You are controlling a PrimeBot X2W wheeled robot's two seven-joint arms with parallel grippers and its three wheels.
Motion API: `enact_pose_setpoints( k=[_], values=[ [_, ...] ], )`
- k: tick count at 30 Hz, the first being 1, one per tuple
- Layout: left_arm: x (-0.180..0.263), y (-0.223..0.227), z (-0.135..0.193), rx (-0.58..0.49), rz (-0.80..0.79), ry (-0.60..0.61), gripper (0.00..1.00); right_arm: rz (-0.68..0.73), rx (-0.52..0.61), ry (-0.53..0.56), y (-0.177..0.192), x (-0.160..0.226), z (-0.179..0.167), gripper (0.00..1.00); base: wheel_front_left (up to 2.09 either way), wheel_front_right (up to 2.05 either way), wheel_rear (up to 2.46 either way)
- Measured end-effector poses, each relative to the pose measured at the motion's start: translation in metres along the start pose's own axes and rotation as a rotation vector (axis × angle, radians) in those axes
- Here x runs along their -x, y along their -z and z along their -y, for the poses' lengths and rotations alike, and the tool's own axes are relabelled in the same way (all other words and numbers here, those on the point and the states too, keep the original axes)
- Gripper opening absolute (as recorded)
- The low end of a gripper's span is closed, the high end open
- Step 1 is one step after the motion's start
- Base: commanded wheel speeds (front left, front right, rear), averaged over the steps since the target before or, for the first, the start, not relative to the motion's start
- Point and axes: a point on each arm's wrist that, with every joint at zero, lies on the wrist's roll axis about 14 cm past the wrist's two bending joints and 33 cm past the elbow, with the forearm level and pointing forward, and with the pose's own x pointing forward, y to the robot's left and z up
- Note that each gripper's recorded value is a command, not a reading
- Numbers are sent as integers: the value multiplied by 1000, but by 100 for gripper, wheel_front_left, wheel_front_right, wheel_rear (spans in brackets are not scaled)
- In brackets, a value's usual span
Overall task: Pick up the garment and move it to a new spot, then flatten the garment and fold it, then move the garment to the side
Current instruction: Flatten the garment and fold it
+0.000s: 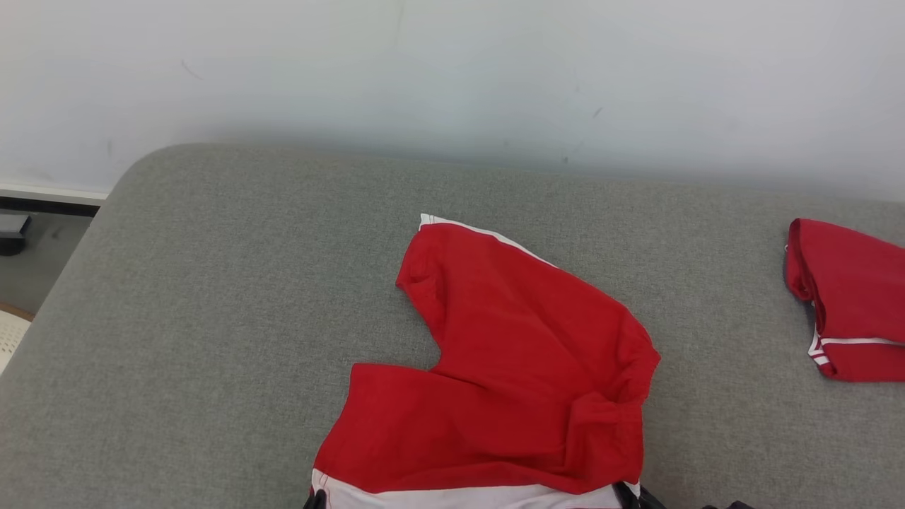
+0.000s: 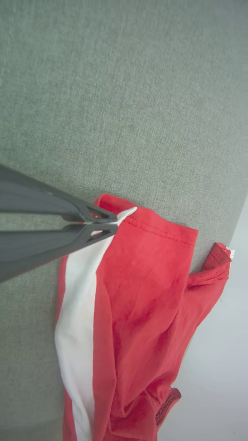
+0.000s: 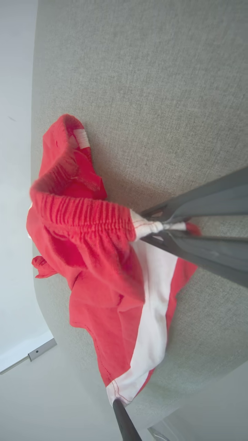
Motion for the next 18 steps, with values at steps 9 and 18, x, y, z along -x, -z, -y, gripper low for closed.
enact_pose_setpoints(
  k=[9,18],
  values=[
    [-11,-36,10,-33,105,44,0,117,-4,41,-33,-2,6,0,0,0,0],
    [-70,-130,41,-215,287,222,0,251,60,68,-108,-45,47,0,0,0,0]
  ],
)
